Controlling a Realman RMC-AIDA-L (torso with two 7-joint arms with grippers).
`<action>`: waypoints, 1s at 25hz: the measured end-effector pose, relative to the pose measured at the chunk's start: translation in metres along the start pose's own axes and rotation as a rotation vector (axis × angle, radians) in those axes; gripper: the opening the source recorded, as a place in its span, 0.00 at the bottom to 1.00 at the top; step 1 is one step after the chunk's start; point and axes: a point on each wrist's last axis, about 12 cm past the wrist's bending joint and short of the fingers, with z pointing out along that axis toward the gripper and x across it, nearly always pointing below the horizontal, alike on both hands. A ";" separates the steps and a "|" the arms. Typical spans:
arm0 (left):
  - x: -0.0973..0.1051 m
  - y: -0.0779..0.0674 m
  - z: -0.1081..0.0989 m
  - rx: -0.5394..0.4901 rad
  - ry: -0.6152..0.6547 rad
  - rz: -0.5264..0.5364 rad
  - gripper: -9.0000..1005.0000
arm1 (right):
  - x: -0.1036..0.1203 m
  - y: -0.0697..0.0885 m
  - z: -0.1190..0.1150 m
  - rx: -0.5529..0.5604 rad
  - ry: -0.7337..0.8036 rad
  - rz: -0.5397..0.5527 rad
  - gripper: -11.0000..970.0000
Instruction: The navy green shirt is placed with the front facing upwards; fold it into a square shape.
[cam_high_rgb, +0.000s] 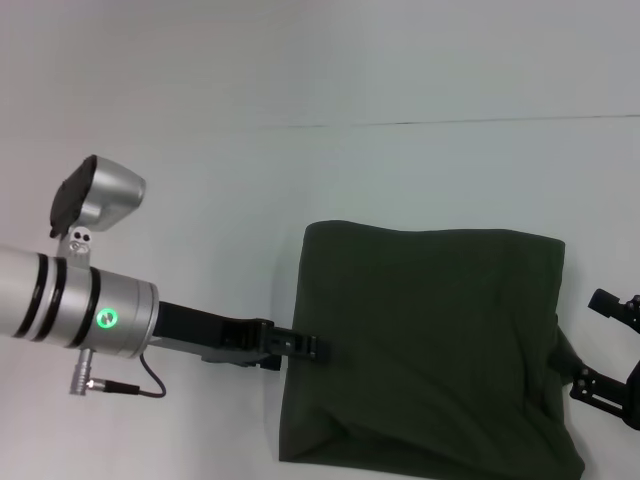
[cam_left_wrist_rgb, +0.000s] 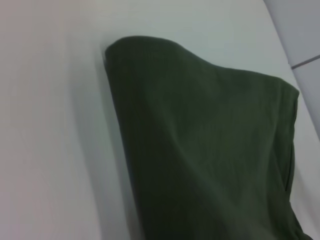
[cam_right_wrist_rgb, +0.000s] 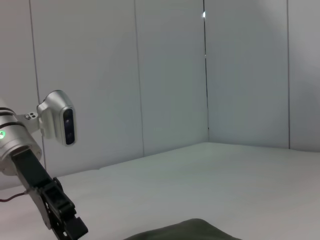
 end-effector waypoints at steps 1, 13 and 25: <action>0.001 -0.001 0.002 0.003 0.002 0.001 0.92 | 0.000 0.000 0.000 -0.001 0.000 0.000 0.94; 0.001 -0.005 0.015 -0.019 0.018 0.029 0.92 | 0.001 0.002 -0.001 -0.009 0.004 0.003 0.94; 0.000 -0.007 0.021 -0.047 0.027 0.055 0.91 | 0.001 0.004 -0.002 -0.012 0.002 0.006 0.94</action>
